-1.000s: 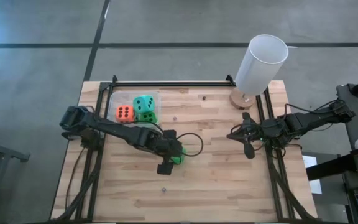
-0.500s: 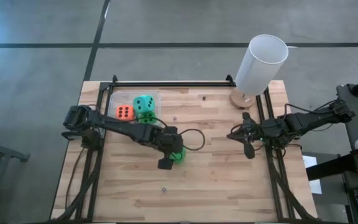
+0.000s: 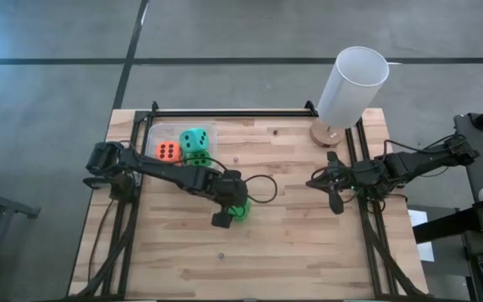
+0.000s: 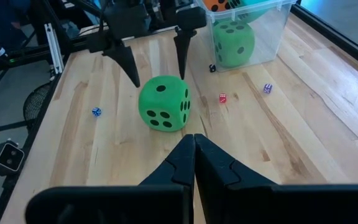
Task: Pick & Place Dice
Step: Put the green large dice into the transparent bin
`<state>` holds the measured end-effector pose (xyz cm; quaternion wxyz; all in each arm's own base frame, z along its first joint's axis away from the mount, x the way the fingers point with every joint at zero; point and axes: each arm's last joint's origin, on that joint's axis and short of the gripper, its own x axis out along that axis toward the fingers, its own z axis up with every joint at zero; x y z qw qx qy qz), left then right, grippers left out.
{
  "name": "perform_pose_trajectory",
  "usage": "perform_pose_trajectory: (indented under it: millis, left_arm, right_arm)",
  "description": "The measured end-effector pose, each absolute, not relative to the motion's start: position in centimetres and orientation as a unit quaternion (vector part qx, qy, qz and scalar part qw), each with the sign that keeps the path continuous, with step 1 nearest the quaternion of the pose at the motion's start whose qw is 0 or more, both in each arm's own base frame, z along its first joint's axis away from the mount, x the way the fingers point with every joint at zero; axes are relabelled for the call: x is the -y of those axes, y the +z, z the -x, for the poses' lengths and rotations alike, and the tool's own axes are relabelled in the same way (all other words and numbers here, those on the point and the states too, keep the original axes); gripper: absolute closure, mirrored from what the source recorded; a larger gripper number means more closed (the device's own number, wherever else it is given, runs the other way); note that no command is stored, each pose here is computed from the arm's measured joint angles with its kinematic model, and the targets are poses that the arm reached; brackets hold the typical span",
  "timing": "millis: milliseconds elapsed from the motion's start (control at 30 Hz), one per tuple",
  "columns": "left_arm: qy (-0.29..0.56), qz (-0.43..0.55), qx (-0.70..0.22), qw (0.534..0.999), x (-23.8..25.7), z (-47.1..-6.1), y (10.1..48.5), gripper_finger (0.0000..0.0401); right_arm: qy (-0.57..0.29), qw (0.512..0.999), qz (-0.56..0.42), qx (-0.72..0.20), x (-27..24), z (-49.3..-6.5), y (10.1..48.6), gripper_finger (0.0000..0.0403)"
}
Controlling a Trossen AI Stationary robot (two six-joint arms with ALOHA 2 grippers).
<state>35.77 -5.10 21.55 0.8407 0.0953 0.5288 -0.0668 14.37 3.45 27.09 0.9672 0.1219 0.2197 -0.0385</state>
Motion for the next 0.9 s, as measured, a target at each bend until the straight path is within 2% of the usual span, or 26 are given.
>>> perform_pose_trajectory:
  millis: [900]
  left_arm:
    - [-0.078, -0.102, -0.535, 0.835, 4.8, -36.1, 20.6, 0.0001]
  right_arm:
    - [-0.039, 0.967, -0.122, -0.22, -3.4, -14.4, 27.1, 0.0394]
